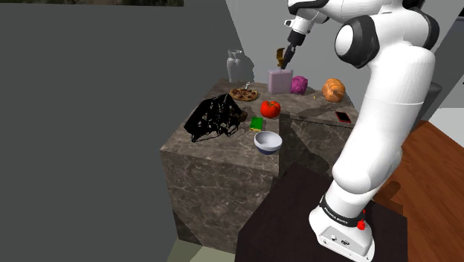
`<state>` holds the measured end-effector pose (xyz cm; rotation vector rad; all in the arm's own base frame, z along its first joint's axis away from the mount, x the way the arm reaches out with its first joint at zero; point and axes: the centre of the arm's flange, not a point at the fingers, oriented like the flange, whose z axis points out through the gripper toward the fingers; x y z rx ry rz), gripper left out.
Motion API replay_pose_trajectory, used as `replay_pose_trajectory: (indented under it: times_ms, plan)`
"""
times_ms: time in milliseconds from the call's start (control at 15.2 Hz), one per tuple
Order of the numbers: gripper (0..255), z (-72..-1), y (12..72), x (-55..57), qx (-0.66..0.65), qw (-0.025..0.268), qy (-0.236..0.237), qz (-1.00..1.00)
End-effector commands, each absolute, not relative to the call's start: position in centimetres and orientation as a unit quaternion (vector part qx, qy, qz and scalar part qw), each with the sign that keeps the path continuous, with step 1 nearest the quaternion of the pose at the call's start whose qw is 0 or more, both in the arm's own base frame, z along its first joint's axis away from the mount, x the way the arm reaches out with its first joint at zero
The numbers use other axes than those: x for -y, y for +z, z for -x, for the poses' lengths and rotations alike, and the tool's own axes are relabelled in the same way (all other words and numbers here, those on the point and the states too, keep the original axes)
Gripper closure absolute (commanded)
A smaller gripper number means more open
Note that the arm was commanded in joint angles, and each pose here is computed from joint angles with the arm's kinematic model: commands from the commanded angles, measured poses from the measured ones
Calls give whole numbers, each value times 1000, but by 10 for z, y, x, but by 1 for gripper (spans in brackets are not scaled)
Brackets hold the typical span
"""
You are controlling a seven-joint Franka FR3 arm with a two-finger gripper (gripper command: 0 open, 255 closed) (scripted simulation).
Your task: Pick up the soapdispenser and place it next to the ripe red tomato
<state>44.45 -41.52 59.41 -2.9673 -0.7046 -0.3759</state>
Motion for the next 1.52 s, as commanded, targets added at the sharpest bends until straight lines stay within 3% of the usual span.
replay_pose_trajectory:
  times_ms: [0, 1452]
  plan:
    - [255, -445, 584, 415, 229, 34, -123, 965]
    - [255, -445, 468, 415, 229, 34, -123, 965]
